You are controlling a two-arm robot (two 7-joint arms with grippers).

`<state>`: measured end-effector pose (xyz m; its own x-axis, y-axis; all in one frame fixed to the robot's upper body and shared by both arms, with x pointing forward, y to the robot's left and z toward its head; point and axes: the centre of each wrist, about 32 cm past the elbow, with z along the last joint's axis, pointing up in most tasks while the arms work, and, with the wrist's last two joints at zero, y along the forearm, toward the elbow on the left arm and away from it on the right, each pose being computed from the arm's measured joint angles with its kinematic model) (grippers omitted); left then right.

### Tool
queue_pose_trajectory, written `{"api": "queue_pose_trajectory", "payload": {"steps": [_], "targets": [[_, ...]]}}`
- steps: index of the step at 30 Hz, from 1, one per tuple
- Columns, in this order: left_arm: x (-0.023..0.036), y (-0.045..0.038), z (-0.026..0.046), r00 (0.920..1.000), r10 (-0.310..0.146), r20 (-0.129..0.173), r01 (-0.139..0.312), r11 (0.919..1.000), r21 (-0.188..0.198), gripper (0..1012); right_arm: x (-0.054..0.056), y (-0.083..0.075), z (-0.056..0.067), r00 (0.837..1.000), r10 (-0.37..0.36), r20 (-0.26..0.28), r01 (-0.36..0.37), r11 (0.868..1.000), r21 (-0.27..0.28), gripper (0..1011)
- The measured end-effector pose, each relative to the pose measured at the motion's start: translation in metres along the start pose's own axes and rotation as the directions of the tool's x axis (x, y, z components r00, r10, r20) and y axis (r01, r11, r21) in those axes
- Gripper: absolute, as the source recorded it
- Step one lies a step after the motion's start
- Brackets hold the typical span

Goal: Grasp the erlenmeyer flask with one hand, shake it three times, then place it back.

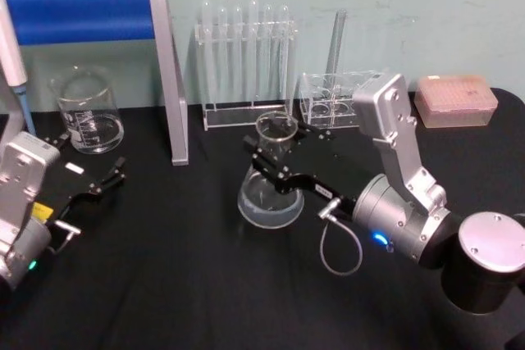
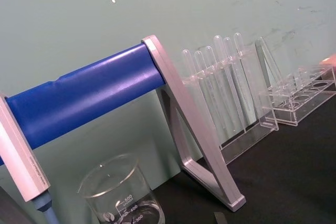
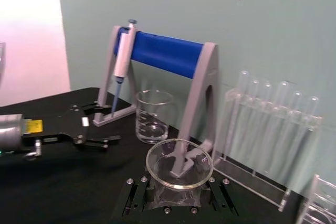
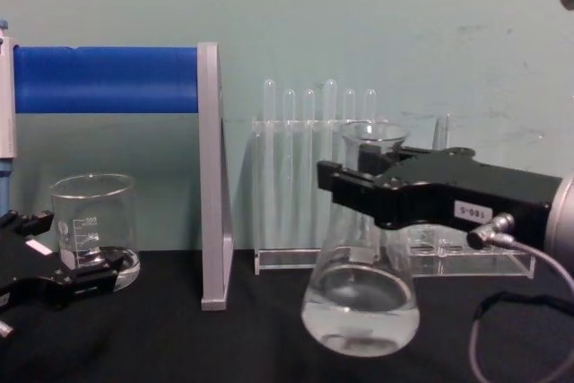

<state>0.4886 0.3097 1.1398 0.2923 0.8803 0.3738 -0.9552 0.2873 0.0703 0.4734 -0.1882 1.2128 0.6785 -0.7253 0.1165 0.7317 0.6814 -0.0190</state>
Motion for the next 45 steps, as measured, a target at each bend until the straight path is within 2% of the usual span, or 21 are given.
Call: {"api": "queue_pose_trajectory", "payload": {"steps": [11, 20, 34, 38, 40, 45], "targets": [[0.0, 0.0, 0.0, 1.0, 0.0, 0.0, 0.0, 1.0, 0.0, 1001, -0.006, -0.001, 0.001, 0.999, 0.039, 0.001, -0.039, 0.999, 0.0, 456], [0.0, 0.0, 0.0, 1.0, 0.0, 0.0, 0.0, 1.0, 0.0, 1001, 0.0, 0.0, 0.0, 1.0, 0.007, -0.002, -0.007, 1.0, -0.004, 456], [0.0, 0.0, 0.0, 1.0, 0.0, 0.0, 0.0, 1.0, 0.0, 1001, 0.028, -0.004, -0.002, 0.992, -0.126, -0.004, 0.126, 0.992, -0.014, 456], [0.0, 0.0, 0.0, 1.0, 0.0, 0.0, 0.0, 1.0, 0.0, 1001, 0.042, -0.008, -0.002, 0.982, -0.187, -0.003, 0.187, 0.982, -0.017, 456], [0.0, 0.0, 0.0, 1.0, 0.0, 0.0, 0.0, 1.0, 0.0, 1001, 0.044, -0.009, -0.003, 0.98, -0.197, -0.003, 0.197, 0.98, -0.018, 456], [0.0, 0.0, 0.0, 1.0, 0.0, 0.0, 0.0, 1.0, 0.0, 1001, 0.057, -0.014, -0.003, 0.967, -0.256, 0.0, 0.256, 0.967, -0.018, 456]]}}
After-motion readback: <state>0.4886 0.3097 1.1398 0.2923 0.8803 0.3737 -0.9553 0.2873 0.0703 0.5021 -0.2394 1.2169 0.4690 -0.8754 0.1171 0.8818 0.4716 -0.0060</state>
